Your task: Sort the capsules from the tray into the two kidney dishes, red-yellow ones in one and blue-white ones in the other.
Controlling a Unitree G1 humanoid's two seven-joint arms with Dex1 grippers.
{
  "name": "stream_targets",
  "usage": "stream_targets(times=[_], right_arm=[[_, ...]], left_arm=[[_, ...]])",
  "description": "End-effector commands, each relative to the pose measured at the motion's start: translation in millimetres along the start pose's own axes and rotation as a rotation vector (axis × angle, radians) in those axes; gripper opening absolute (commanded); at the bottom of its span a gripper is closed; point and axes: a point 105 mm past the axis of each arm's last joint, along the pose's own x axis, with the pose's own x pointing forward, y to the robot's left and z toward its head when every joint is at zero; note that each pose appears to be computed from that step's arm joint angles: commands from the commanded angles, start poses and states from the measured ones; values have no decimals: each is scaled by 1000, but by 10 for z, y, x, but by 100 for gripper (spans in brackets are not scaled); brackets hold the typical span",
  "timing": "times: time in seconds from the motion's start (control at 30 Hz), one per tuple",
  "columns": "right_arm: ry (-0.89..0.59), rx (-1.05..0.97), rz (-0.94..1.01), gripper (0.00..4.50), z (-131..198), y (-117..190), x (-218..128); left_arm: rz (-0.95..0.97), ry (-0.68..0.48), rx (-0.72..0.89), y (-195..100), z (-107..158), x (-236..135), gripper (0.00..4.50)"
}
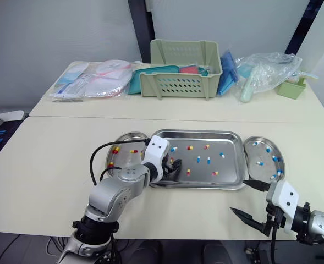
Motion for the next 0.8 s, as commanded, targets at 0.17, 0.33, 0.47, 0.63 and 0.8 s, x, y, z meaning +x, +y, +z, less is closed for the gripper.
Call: stream_targets(times=[0.17,0.33,0.47,0.63,0.8], right_arm=[[-29,-28,-24,450,105,-29,-25],[-30,-26,-26,450,101,-28,-20],[-28,-33,-21,450,90,-22,-18],[-36,-88,22,450,118,-24,-9],[-77,-118,85,450,163,16,71]], left_arm=[[-38,71,10,-15,-150,14,40],[-48,39,32,-7,-84,0,5],[-58,-57,103,2,116,-92,5],[-86,-149,164,84,344,-427,5],[-81,-131,208,296,356,-764,5]])
